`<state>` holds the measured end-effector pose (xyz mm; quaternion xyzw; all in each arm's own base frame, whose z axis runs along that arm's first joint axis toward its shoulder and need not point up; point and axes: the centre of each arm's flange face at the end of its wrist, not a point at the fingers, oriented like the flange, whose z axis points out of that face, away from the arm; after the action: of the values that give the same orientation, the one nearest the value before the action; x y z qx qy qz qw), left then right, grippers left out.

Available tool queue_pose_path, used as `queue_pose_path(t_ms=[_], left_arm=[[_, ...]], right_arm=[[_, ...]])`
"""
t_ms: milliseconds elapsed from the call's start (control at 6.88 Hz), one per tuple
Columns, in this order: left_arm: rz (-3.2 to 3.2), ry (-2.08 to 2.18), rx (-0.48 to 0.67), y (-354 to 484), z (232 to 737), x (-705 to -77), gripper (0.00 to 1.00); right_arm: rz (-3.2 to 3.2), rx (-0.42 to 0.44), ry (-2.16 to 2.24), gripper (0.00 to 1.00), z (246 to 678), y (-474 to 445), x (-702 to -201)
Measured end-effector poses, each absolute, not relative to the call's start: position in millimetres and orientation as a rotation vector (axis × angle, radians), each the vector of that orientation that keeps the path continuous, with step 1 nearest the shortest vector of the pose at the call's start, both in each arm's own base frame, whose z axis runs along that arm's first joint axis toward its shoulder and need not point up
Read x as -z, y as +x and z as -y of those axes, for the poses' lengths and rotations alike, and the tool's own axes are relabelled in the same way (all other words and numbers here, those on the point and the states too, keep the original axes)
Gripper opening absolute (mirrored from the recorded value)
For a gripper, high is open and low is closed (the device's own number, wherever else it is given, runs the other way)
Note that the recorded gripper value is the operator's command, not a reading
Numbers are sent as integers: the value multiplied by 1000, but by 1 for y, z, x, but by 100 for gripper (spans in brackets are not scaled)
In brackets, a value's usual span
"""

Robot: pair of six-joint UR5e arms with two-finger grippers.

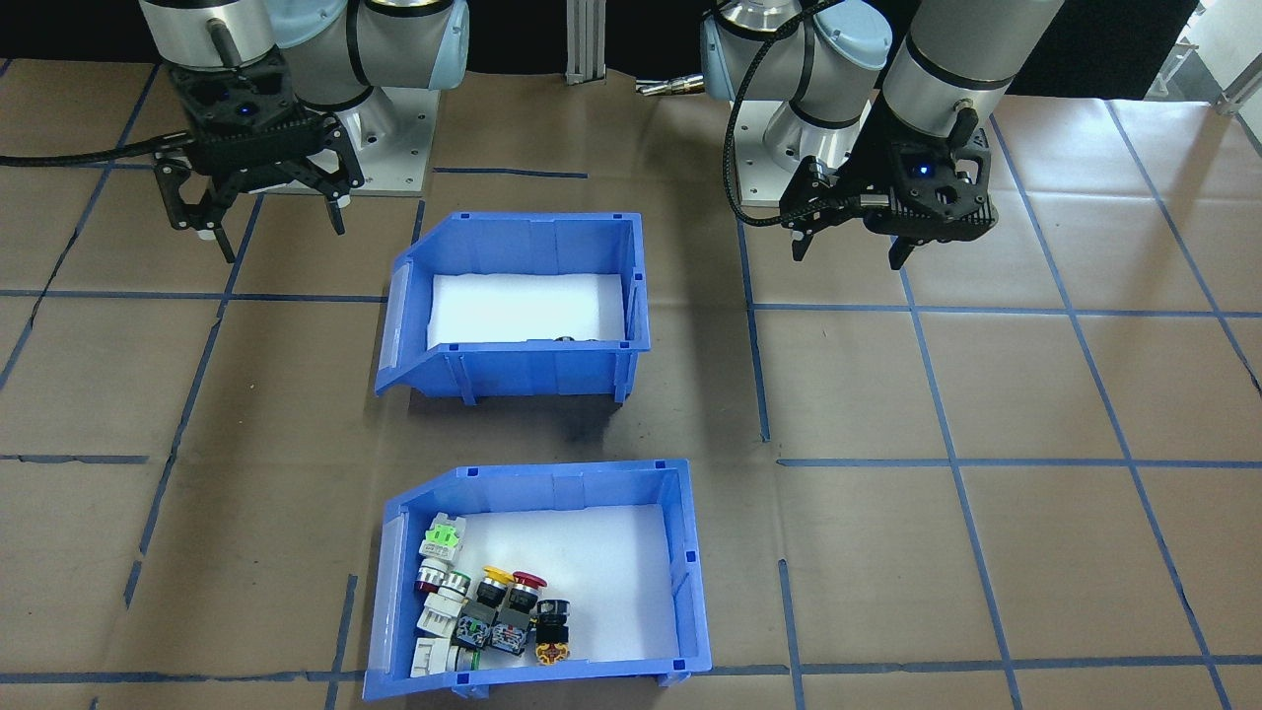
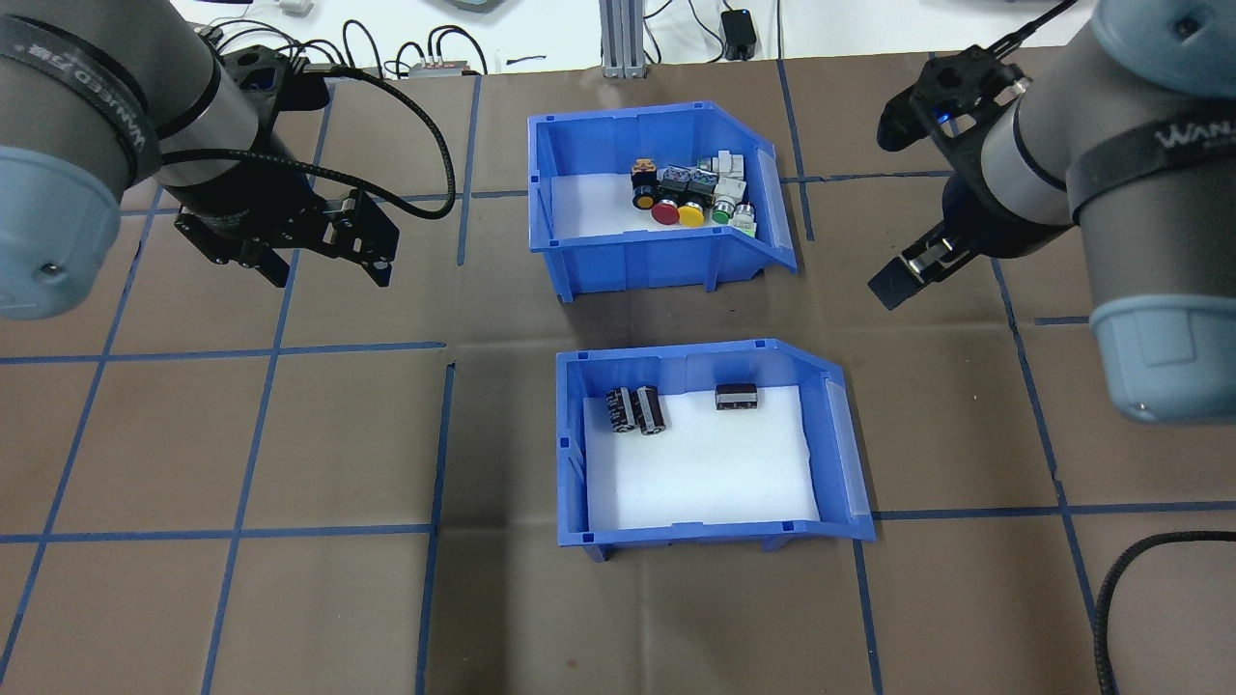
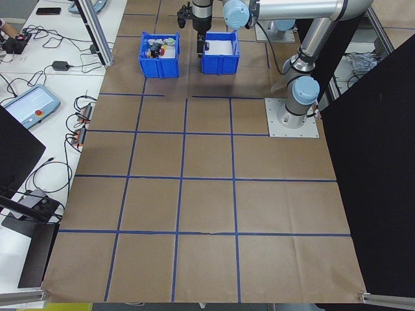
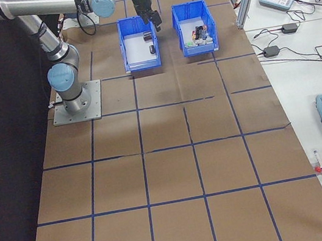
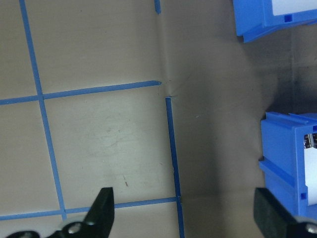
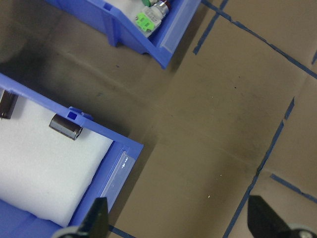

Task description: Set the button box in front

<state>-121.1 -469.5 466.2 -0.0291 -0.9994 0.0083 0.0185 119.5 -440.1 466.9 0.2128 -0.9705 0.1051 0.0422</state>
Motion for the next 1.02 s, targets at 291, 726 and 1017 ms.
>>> queue_pose_path(t_ms=[291,726,1017], left_arm=[[3107,-85,-12,-121,468,-466,100],[3108,-87,5,-122,465,-467,100],[3109,-91,8,-123,463,-468,100]], right_arm=[[3082,-218,213,100,491,116,-481],[3114,-30,-159,100,517,118,-480],[3111,4,-250,100,513,119,-467]])
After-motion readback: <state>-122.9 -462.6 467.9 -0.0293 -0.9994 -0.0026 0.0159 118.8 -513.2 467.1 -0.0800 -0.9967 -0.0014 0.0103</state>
